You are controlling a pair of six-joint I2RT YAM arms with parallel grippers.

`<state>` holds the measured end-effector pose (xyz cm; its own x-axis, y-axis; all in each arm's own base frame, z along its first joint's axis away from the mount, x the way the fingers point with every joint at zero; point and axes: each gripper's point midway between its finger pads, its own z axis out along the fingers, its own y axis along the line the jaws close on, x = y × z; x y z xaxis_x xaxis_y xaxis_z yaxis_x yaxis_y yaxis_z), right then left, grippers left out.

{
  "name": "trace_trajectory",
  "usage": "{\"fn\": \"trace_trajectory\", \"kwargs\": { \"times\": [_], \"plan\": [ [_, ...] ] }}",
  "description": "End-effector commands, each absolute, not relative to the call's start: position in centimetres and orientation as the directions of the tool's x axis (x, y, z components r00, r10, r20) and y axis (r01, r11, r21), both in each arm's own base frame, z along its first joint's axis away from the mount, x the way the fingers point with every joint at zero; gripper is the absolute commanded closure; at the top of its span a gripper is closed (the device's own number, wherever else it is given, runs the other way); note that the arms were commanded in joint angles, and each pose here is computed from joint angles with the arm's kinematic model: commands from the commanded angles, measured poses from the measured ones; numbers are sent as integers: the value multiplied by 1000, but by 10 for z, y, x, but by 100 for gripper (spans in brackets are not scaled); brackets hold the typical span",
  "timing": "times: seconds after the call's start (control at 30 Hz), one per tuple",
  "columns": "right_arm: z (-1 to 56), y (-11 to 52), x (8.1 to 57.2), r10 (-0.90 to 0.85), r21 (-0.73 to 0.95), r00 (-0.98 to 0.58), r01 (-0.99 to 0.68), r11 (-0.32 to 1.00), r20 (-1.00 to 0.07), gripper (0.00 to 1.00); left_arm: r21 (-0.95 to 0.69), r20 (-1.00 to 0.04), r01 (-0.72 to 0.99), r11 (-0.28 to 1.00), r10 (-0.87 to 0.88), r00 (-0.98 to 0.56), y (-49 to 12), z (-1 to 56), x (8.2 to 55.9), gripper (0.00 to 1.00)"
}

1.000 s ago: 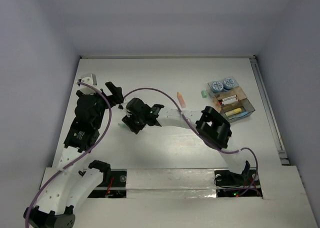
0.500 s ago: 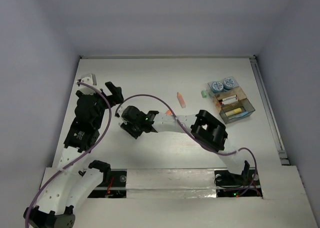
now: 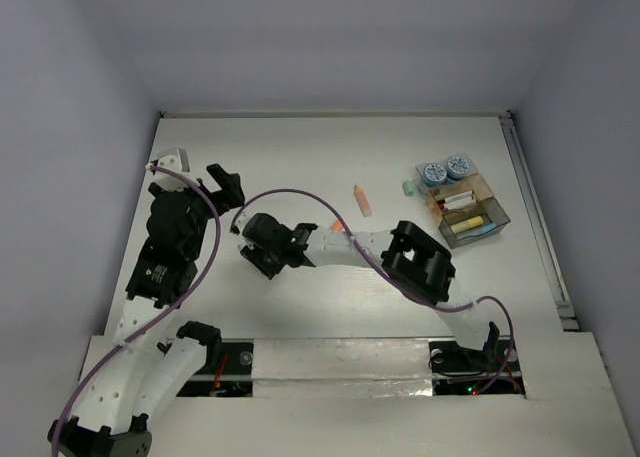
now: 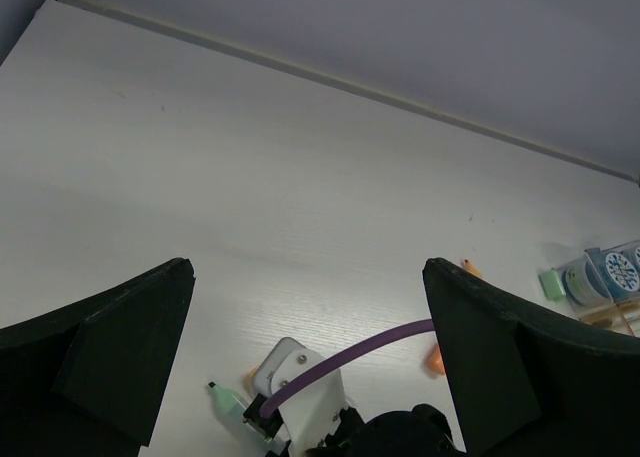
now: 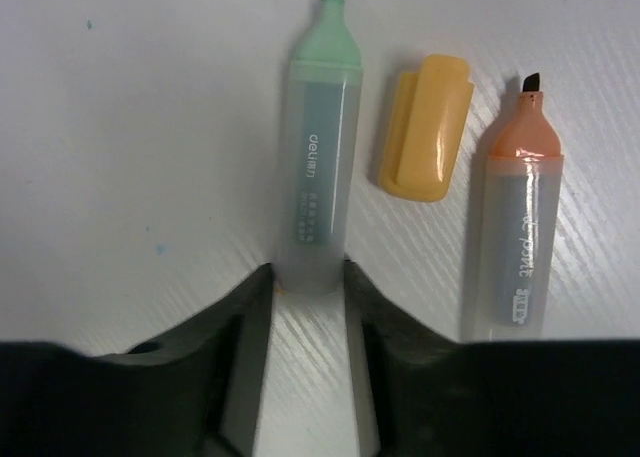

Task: Sort the stationery into containers
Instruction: Pick up the pen from the center of the board.

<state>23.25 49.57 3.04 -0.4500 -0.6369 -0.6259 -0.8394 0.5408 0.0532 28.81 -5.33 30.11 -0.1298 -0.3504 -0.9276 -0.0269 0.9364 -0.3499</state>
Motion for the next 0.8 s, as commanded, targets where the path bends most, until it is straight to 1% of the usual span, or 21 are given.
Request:
{"fn": "trace_trajectory", "kwargs": {
  "times": [0.0, 0.07, 0.1, 0.17, 0.23, 0.33, 0.4, 0.43, 0.5, 0.67, 0.77],
  "plan": [
    [34, 504, 230, -597, 78, -458, -831, 550, -659, 66, -379, -924, -4, 925, -379, -57, -52, 329, 286, 1],
    [34, 503, 229, -587, 88, -468, -825, 558, -661, 71, -381, -923, -2, 925, -380, -56, -52, 329, 286, 1],
    [44, 508, 226, -570, 95, -455, -831, 549, -685, 76, -381, -923, 0, 924, -381, -55, -52, 329, 286, 1],
    [48, 505, 223, -555, 106, -458, -828, 551, -694, 78, -383, -922, -1, 924, -383, -54, -52, 329, 286, 1],
    [73, 512, 224, -500, 132, -442, -832, 539, -745, 79, -382, -923, 0, 924, -381, -54, -52, 329, 286, 1],
    [92, 514, 223, -445, 157, -434, -831, 534, -783, 79, -384, -922, 1, 923, -383, -53, -52, 329, 286, 1],
    [121, 515, 225, -380, 175, -421, -825, 537, -823, 80, -384, -922, 20, 923, -383, -56, -55, 330, 286, 1],
    [126, 510, 227, -365, 168, -418, -817, 552, -832, 80, -384, -922, 25, 923, -382, -60, -57, 330, 286, 1],
    [154, 506, 230, -312, 172, -404, -806, 567, -860, 80, -393, -919, 54, 918, -389, -63, -62, 332, 286, 1],
    [195, 481, 246, -222, 140, -373, -733, 665, -901, 80, -402, -916, 154, 903, -394, -80, -79, 339, 286, 1],
    [203, 469, 257, -200, 108, -355, -684, 721, -913, 81, -410, -912, 202, 889, -399, -92, -89, 341, 287, 7]
  ]
}}
